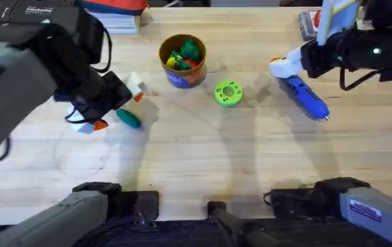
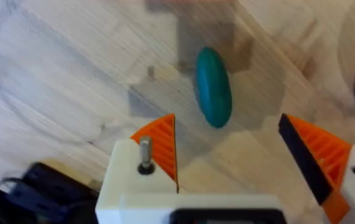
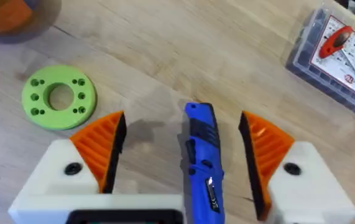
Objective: Pick up the gripper from the table and insert it into the empty holder that is missing its gripper. Then pick up a screw, insert it into the mounting hole, and use the screwdriver to tighten it. Finally, clean up the table by picking up the vegetable and placing it into the bucket.
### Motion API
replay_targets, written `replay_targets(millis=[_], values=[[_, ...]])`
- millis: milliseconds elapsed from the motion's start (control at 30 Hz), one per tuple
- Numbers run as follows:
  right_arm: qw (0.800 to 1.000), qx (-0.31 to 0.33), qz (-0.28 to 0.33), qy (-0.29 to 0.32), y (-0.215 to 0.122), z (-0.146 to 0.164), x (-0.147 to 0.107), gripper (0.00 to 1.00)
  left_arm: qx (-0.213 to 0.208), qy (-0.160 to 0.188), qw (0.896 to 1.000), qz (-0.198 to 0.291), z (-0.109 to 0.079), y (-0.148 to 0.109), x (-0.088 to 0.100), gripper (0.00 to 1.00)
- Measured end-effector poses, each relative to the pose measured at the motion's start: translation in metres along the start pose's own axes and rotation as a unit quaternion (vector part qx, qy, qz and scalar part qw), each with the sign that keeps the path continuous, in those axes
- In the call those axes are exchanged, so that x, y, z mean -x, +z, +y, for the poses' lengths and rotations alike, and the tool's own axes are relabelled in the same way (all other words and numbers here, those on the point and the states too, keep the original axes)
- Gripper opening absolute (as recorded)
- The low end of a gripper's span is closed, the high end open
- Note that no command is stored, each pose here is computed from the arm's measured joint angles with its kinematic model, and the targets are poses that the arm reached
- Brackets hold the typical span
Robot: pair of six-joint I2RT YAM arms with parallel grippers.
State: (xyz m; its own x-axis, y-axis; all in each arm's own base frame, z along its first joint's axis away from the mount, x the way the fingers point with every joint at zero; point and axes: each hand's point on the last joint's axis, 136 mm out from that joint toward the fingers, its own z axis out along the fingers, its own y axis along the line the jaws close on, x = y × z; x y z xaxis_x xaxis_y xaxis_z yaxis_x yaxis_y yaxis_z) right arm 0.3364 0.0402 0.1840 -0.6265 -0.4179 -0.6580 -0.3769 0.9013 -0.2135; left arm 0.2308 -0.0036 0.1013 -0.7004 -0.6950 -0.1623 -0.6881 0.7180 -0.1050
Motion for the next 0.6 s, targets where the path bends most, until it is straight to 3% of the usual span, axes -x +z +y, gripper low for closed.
replay_targets(millis=[167, 367, 400, 433, 533, 567, 600], values=[[1.000, -0.003, -0.007, 0.000, 0.000, -0.001, 0.003, 0.994, 0.039, -0.067, 0.997, 0.032, -0.001, 0.030, 0.000, 0.988], [1.000, -0.003, -0.008, 0.000, 0.000, -0.002, 0.004, 0.992, 0.074, -0.090, 0.992, 0.056, -0.001, 0.057, -0.003, 0.964], [1.000, -0.003, -0.008, 0.000, 0.000, -0.002, 0.004, 0.992, 0.075, -0.091, 0.991, 0.057, -0.001, 0.059, -0.002, 0.881], [1.000, -0.003, -0.008, 0.000, 0.000, -0.002, 0.004, 0.992, 0.076, -0.094, 0.991, 0.058, -0.002, 0.061, -0.002, 0.731], [1.000, -0.004, -0.009, -0.001, 0.000, -0.002, 0.005, 0.994, 0.077, -0.097, 0.991, 0.058, -0.001, 0.060, -0.002, 0.248], [1.000, -0.005, -0.012, -0.001, 0.000, -0.002, 0.006, 0.994, 0.075, -0.102, 0.990, 0.057, -0.003, 0.055, 0.002, 0.018], [1.000, -0.005, -0.014, -0.001, 0.000, -0.003, 0.007, 0.994, 0.074, -0.102, 0.990, 0.057, -0.004, 0.053, 0.004, 0.021]])
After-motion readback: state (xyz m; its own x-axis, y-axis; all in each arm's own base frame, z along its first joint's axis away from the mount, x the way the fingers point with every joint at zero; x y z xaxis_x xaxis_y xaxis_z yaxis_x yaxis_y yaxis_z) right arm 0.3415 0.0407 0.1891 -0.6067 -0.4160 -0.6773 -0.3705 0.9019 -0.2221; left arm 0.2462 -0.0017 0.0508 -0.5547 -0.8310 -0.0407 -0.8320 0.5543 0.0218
